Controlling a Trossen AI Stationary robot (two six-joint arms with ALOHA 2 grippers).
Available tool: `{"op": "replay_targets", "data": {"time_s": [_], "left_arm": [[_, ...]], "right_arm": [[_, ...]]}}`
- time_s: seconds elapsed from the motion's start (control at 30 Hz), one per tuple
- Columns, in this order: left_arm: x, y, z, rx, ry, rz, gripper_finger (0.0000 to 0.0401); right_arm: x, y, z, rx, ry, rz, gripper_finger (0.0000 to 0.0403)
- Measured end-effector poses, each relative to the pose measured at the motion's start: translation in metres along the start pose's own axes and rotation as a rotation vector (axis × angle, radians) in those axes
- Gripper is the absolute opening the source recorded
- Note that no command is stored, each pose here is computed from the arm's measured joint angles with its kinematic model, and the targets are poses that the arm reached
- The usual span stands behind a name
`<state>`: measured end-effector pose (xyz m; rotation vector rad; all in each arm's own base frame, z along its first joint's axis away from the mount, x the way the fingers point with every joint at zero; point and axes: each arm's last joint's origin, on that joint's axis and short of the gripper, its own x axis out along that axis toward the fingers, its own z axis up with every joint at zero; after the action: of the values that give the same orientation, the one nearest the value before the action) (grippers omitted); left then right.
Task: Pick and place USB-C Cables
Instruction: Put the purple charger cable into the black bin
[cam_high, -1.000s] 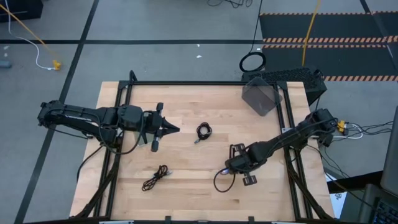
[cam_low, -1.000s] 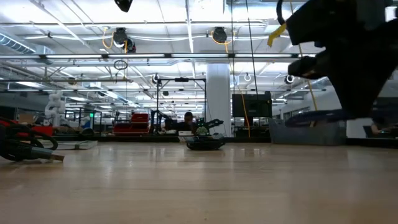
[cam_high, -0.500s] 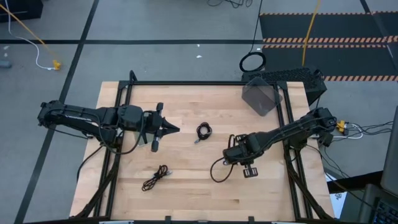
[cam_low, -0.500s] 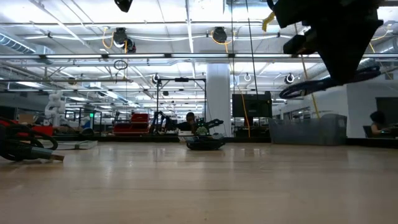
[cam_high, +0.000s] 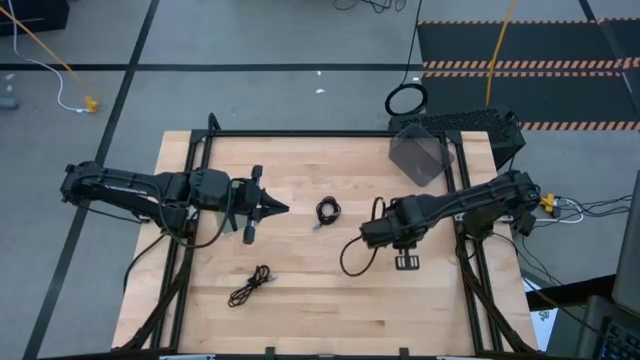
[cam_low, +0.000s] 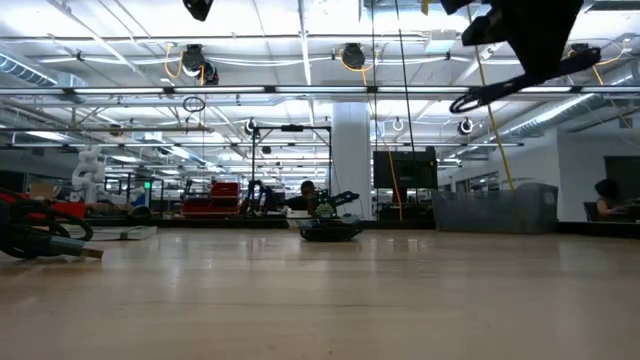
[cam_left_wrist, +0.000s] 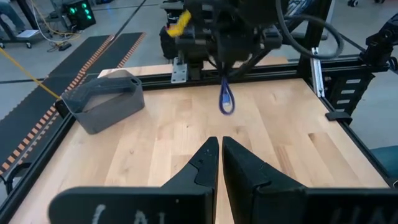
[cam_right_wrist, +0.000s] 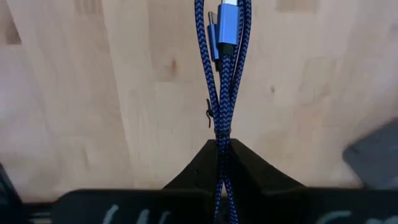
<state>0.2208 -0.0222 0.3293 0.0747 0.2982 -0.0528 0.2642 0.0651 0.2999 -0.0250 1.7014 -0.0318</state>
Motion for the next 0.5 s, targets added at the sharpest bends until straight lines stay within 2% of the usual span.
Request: {"op": "replay_targets", "data": {"time_s": [0.27, 0.5], "left_arm": [[0.000, 0.000, 0.000, -0.004, 0.000, 0.000, 0.0026], [0.000, 0.000, 0.000, -0.007, -0.002, 0.000, 0.0026]], "right_arm": [[-0.019, -0.017, -0.011, 0.124, -0.092, 0.029, 0.0013], [-0.036, -0.044, -0.031, 0.241, -0.176, 0.057, 0.0013]]}}
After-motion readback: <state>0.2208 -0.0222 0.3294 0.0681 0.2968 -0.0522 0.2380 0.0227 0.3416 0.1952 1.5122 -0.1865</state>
